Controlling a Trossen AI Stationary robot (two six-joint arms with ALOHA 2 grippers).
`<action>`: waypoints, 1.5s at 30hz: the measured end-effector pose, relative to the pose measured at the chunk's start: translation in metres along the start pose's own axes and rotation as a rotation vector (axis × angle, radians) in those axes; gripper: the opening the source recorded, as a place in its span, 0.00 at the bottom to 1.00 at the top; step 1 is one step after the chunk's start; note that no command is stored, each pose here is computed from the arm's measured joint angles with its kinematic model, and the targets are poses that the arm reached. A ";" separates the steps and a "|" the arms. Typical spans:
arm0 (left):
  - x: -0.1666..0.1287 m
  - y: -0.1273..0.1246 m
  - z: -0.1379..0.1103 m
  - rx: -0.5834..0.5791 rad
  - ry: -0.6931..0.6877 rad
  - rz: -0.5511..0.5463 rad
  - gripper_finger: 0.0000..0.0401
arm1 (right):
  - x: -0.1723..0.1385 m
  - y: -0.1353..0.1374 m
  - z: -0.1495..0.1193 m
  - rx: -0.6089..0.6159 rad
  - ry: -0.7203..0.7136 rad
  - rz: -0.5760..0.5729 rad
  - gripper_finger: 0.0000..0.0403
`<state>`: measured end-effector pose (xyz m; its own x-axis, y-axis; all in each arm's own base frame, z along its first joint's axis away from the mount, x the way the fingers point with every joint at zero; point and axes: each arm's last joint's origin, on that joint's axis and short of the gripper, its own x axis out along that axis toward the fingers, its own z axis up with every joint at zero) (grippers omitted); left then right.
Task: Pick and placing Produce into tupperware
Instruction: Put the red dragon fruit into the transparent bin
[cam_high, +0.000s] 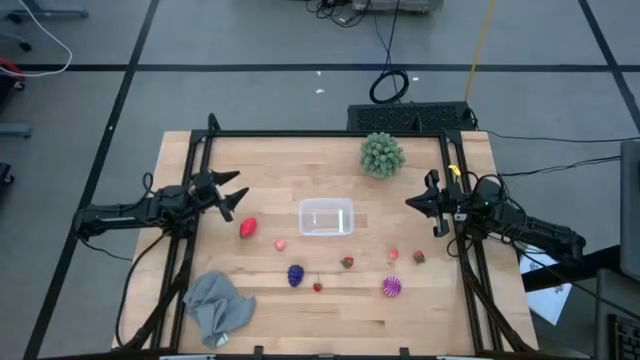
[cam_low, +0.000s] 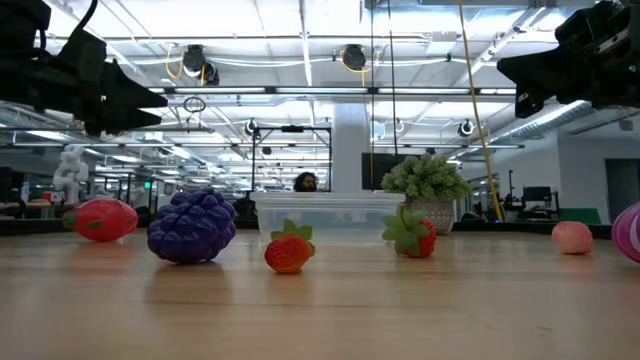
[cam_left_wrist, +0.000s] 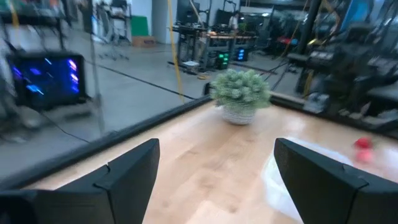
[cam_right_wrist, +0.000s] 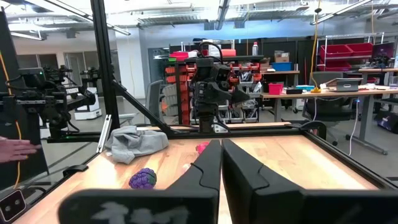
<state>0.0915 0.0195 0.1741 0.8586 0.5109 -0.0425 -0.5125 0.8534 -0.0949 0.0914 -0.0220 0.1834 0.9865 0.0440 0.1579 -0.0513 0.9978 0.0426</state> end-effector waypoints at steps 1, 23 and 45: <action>0.000 0.000 0.000 0.030 -0.001 0.006 0.81 | 0.000 0.000 0.000 -0.011 -0.004 0.001 0.01; 0.000 0.000 0.006 -0.097 -0.054 -0.002 0.81 | -0.001 0.002 0.016 0.070 -0.158 0.030 0.01; -0.039 -0.005 0.119 -0.261 -0.451 -0.323 0.81 | -0.013 0.018 0.107 -0.124 -0.600 0.114 0.01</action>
<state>0.0591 0.0071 0.2942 0.8510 0.2728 0.4488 -0.1583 0.9480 -0.2761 0.0607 -0.0103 0.2871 0.7144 0.1508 0.6833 -0.0974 0.9884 -0.1163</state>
